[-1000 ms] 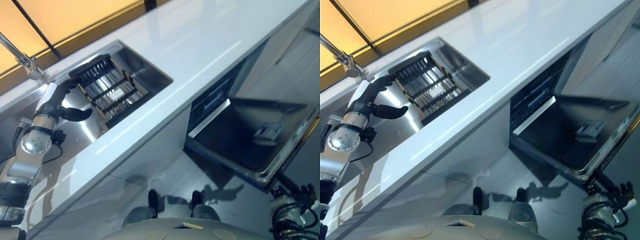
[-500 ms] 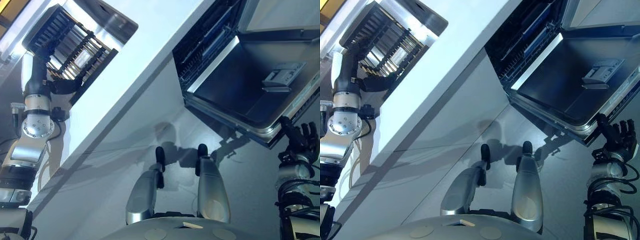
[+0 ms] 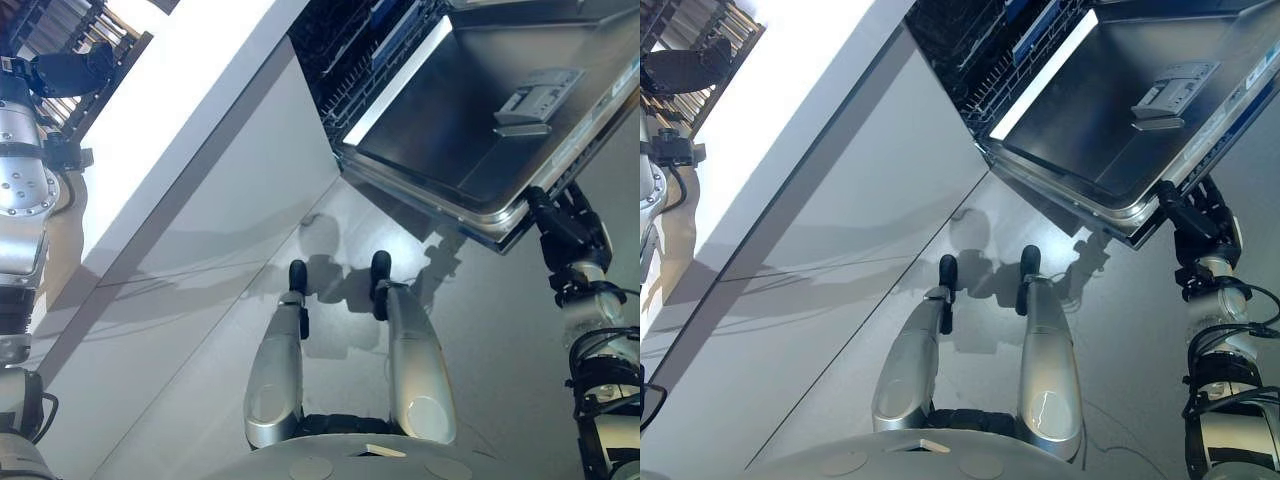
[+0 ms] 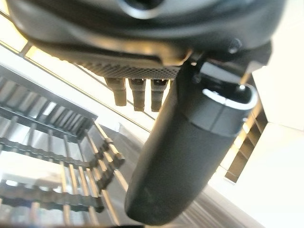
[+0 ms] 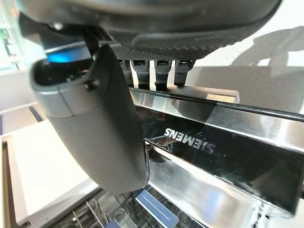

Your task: Pick up plates and place into dishwasher.

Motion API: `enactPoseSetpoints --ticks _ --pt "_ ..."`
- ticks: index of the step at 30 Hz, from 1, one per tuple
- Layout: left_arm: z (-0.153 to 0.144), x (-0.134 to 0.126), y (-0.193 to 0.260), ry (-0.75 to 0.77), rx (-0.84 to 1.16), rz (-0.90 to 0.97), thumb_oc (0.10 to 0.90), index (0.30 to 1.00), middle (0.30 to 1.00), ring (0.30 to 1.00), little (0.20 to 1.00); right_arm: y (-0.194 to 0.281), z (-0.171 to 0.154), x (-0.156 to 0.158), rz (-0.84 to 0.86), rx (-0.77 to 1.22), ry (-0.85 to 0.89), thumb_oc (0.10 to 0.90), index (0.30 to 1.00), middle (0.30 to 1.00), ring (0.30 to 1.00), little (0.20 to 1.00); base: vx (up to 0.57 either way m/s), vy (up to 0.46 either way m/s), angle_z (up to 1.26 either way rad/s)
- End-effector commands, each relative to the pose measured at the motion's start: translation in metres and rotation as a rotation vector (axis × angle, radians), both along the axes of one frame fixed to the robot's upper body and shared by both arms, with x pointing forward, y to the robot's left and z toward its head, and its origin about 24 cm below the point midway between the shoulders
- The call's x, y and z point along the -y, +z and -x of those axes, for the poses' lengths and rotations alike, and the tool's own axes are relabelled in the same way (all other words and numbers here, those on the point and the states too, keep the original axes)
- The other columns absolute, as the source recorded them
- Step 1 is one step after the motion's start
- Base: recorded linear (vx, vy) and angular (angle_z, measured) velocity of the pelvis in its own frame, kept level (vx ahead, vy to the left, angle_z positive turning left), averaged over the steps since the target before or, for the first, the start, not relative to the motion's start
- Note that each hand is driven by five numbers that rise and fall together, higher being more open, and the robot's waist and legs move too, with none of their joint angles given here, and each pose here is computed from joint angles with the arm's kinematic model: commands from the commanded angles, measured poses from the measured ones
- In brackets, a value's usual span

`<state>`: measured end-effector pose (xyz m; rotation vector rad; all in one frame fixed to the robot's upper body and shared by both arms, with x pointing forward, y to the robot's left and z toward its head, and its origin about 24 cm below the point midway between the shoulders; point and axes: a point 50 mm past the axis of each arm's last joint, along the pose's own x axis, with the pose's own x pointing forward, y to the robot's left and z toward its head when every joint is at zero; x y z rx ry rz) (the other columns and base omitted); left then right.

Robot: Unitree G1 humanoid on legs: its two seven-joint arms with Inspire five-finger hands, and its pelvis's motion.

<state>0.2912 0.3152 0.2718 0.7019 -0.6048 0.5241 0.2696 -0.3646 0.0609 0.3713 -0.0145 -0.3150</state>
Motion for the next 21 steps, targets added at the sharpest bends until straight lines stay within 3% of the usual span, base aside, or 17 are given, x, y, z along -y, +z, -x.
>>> enactPoseSetpoints --ticks 1,10,21 --pt "0.004 0.003 0.009 0.035 0.077 -0.043 0.8 0.9 0.9 0.9 0.9 0.03 -0.055 -0.115 0.047 0.135 0.653 0.8 0.9 0.9 0.9 0.9 0.01 -0.013 -0.24" --pt "0.0 0.005 0.011 0.03 0.074 -0.066 0.8 0.9 0.9 0.9 0.9 0.104 -0.069 -0.201 0.146 0.389 0.998 0.8 0.9 0.9 0.9 0.9 0.02 0.021 -0.18" --pt "-0.011 0.006 0.016 -0.016 0.05 -0.053 0.8 0.9 0.9 0.9 0.9 0.185 -0.055 -0.263 0.199 0.719 1.114 0.8 0.9 0.9 0.9 0.9 0.06 0.137 -0.44"
